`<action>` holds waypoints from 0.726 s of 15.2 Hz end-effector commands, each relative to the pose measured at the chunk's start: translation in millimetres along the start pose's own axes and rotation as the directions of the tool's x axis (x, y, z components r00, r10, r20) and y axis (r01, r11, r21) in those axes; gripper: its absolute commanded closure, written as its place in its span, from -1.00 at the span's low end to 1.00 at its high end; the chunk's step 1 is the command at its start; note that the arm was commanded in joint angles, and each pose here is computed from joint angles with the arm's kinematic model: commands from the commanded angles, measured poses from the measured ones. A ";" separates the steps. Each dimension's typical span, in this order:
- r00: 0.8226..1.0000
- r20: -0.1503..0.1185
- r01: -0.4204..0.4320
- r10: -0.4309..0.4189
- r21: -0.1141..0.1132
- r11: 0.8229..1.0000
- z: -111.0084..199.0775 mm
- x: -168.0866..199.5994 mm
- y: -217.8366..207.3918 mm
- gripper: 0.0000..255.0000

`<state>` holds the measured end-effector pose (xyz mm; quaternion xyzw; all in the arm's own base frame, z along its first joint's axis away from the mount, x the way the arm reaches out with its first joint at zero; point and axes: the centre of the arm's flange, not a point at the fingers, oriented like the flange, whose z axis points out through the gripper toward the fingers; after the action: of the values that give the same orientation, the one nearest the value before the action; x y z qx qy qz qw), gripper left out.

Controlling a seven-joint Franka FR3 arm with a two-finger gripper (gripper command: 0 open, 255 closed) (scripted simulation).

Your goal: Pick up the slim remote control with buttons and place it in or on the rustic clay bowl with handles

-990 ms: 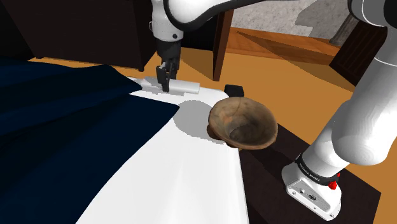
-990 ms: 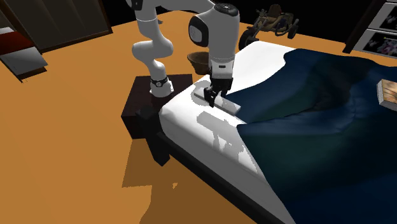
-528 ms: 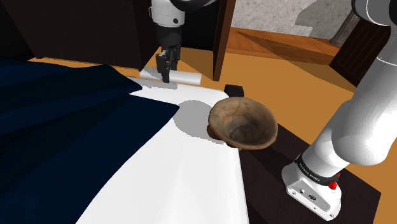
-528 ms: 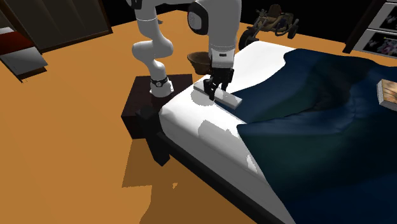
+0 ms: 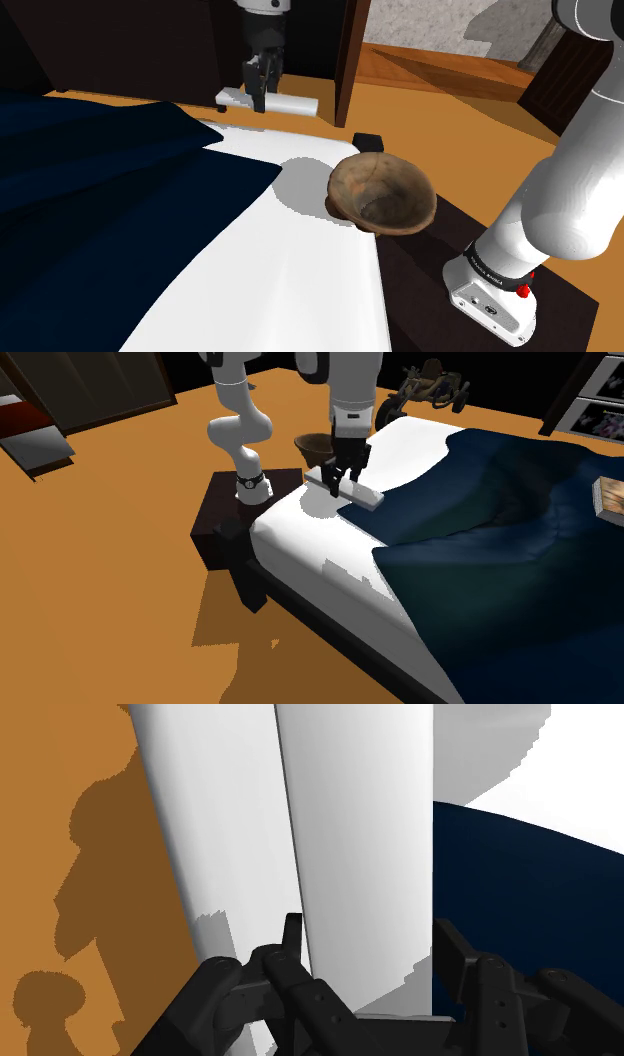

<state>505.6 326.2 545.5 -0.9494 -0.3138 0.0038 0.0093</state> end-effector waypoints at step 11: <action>1.000 0.000 0.000 0.000 0.000 1.000 -62.8 -0.7 -1.6 1.00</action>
<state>505.5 326.9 604.5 -0.9494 -0.3138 0.0037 0.0094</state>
